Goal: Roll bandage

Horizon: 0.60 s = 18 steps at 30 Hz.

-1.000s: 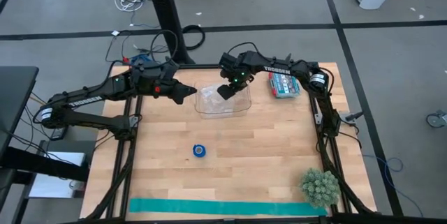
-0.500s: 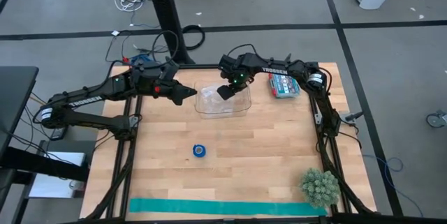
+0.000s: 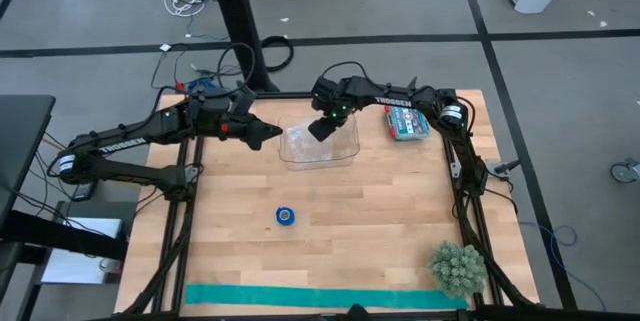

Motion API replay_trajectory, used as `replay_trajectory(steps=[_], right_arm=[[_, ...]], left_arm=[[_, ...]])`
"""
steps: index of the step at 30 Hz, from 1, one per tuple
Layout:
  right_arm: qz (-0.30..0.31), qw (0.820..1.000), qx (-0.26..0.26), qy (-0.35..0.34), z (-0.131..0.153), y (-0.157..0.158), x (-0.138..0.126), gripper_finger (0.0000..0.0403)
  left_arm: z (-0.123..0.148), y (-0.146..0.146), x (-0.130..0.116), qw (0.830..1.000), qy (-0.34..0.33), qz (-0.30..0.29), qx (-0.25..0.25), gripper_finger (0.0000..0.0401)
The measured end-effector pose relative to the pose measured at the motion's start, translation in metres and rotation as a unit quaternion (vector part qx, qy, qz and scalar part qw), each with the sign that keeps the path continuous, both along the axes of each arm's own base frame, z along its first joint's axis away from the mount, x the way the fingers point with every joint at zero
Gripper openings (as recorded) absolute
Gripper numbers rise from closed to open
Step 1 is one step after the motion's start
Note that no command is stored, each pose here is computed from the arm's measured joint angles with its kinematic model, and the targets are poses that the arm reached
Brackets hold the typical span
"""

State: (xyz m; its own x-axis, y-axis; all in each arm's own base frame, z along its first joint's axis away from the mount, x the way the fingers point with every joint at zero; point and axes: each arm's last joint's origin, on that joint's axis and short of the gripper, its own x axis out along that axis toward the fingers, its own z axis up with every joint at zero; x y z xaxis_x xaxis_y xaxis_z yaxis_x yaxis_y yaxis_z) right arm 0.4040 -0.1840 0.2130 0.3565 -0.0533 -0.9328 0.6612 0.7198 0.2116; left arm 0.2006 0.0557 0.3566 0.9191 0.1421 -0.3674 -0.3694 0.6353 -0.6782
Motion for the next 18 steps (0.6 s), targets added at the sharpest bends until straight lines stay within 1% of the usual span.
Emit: replay_trajectory(steps=[2, 3, 6, 8, 10, 13, 16, 18], right_arm=[[0.014, 1.000, 0.015, -0.008, 0.000, -0.001, 0.000, 0.0021], [0.023, 0.999, 0.025, -0.015, 0.000, 0.000, 0.000, 0.0011], [0.049, 0.998, 0.043, -0.023, 0.007, 0.003, -0.002, 0.0006], [0.076, 0.996, 0.029, -0.037, 0.022, 0.009, -0.005, 0.0002], [0.102, 0.993, 0.005, -0.060, 0.043, 0.016, -0.009, 0.0001], [0.146, 0.983, -0.055, -0.100, 0.080, 0.028, -0.018, 0.0000], [0.204, 0.959, -0.130, -0.150, 0.125, 0.047, -0.034, 0.0000], [0.227, 0.942, -0.176, -0.171, 0.152, 0.060, -0.048, 0.0000]], left_arm=[[0.000, 0.000, 0.000, 1.000, 0.000, 0.000, 0.000, 0.0101], [0.000, 0.000, 0.000, 1.000, -0.001, 0.001, -0.001, 0.0101], [0.001, 0.000, 0.001, 1.000, -0.008, 0.000, 0.001, 0.0101], [0.004, 0.000, 0.001, 1.000, -0.019, -0.001, 0.007, 0.0101], [0.007, 0.001, 0.002, 0.999, -0.035, 0.002, 0.014, 0.0101], [0.013, 0.002, 0.004, 0.997, -0.063, 0.005, 0.040, 0.0101], [0.017, 0.002, 0.005, 0.995, -0.083, 0.004, 0.051, 0.0101], [0.018, 0.002, 0.004, 0.995, -0.086, 0.004, 0.050, 0.0101]])
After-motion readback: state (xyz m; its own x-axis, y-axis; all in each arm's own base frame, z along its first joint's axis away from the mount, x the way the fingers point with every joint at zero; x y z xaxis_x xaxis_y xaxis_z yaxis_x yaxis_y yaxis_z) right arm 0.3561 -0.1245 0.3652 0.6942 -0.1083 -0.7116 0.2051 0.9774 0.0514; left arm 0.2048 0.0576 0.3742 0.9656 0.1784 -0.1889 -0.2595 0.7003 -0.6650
